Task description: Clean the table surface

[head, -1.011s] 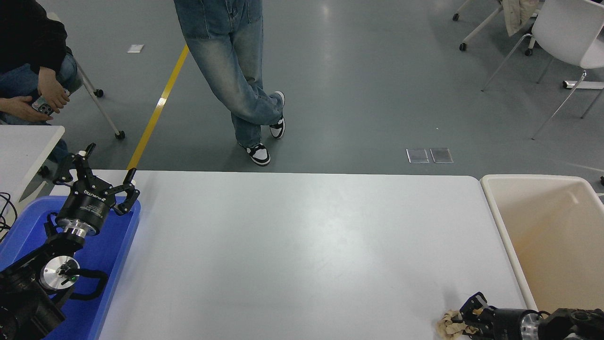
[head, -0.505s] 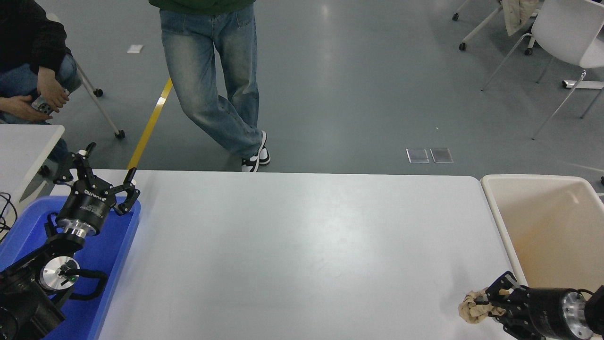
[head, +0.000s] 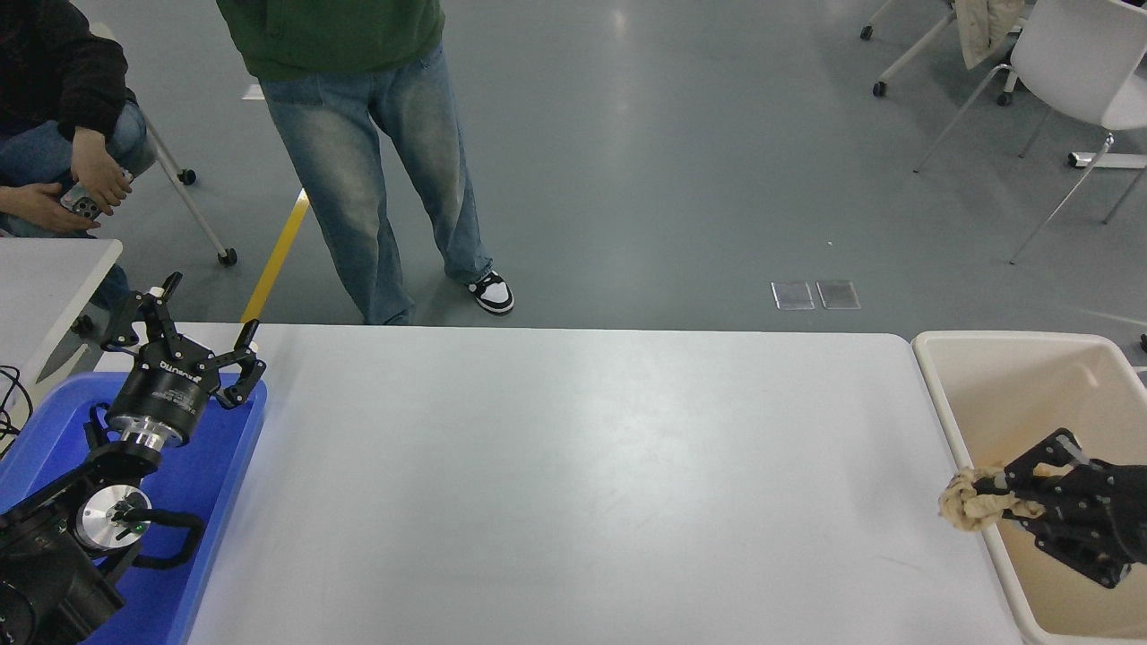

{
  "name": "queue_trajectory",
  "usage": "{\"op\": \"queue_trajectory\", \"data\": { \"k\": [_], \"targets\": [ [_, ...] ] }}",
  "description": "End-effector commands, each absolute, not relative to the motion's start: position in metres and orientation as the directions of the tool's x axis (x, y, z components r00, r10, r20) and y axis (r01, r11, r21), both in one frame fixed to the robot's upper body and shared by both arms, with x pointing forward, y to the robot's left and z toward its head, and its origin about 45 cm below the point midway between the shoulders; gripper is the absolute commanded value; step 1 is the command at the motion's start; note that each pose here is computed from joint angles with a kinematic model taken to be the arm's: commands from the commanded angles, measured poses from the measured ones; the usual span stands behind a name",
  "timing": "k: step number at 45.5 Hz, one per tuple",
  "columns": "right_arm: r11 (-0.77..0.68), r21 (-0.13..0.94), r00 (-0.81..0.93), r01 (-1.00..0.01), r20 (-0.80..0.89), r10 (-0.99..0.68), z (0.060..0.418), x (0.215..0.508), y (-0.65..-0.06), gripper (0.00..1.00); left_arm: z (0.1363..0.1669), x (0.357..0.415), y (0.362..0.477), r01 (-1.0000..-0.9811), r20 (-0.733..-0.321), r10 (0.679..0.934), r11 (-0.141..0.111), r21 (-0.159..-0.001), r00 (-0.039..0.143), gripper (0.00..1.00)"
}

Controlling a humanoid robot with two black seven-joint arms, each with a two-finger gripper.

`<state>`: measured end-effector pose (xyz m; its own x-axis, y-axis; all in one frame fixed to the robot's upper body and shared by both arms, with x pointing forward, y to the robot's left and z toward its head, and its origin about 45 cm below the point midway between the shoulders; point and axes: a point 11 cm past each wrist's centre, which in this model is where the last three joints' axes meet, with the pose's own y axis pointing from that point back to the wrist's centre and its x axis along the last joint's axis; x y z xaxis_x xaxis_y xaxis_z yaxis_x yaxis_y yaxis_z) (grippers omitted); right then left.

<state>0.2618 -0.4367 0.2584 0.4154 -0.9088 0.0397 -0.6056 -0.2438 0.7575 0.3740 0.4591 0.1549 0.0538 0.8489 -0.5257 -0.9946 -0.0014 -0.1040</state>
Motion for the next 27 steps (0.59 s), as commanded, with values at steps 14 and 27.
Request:
{"op": "queue_trajectory", "data": {
  "k": [14,27],
  "targets": [
    [-0.052,0.689,0.160,-0.723,0.094,-0.983,0.268,0.295,-0.508,0.00,0.1550,0.3740,0.459,-0.9946,-0.526,0.849,-0.002,-0.104,0.054,1.00],
    [0.075,0.674,-0.039,-0.735,0.069,-0.997,0.219,0.316,-0.545,0.00,0.1551,0.3742,0.459,-0.9945,-0.526,0.848,-0.001,-0.105,0.055,1.00]
  ]
}}
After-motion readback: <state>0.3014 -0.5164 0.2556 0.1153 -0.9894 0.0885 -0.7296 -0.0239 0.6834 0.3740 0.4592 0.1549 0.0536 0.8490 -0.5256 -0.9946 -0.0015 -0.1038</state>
